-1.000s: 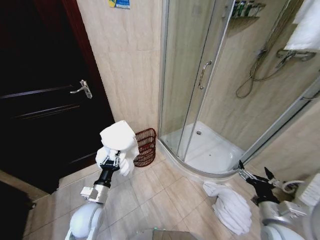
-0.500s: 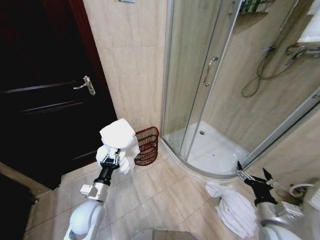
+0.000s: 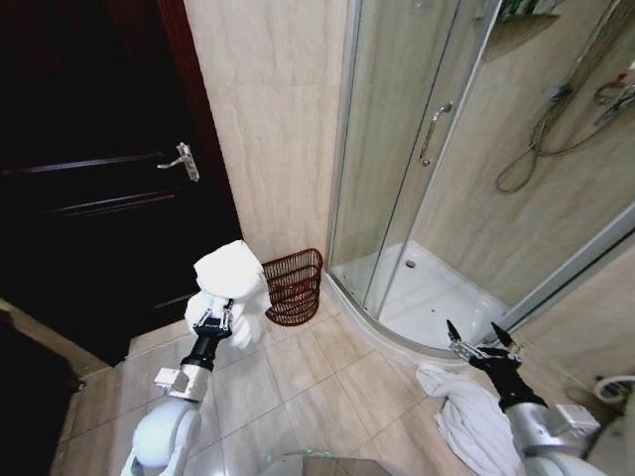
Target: Discard the used towel into the hamper.
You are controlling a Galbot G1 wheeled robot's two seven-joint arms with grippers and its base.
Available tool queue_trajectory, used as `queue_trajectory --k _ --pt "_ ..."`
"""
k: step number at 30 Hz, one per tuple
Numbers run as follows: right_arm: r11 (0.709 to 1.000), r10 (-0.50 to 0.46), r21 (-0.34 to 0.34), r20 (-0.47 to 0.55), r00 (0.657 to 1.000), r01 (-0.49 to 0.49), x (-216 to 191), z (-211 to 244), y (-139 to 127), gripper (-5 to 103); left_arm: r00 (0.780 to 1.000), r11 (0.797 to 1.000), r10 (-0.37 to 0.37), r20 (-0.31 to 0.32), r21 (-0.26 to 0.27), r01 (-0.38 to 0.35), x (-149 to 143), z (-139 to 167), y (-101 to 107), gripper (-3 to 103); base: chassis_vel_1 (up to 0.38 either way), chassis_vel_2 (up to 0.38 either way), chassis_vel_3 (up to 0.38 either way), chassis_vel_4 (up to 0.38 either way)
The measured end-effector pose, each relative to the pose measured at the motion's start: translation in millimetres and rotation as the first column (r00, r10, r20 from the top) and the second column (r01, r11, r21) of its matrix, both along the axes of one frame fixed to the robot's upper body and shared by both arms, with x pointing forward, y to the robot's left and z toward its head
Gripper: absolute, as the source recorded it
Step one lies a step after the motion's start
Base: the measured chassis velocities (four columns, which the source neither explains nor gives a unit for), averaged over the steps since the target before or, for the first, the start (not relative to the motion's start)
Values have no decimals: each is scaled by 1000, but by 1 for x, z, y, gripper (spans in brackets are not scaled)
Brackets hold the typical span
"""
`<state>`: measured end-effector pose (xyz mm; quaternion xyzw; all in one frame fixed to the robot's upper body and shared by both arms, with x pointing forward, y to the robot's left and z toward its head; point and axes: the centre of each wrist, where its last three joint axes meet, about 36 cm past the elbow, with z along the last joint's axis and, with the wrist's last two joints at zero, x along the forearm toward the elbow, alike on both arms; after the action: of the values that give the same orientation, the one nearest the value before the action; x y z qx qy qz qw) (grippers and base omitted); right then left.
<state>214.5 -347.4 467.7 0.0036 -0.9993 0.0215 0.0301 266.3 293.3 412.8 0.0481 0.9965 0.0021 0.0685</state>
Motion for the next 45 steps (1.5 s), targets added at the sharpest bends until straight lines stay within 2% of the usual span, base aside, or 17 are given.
queue_trajectory --k 6,10,13,45 --pt "998 -60 -5 13 998 60 7 1 18 100 1000 1000 10 -8 -9 -10 0 -4 -1 14 0 0 0 0" --pt "989 -139 51 3 990 139 20 1 47 100 1000 1000 16 -20 -11 -16 1 -10 -3 14 0 0 0 0" --pt "988 -133 71 -13 991 134 22 2 55 100 1000 1000 19 -21 -9 -19 1 -11 -3 14 0 0 0 0" --pt "990 -140 21 -40 989 141 17 -13 45 100 999 1000 20 -32 -1 -21 5 -19 0 14 0 0 0 0"
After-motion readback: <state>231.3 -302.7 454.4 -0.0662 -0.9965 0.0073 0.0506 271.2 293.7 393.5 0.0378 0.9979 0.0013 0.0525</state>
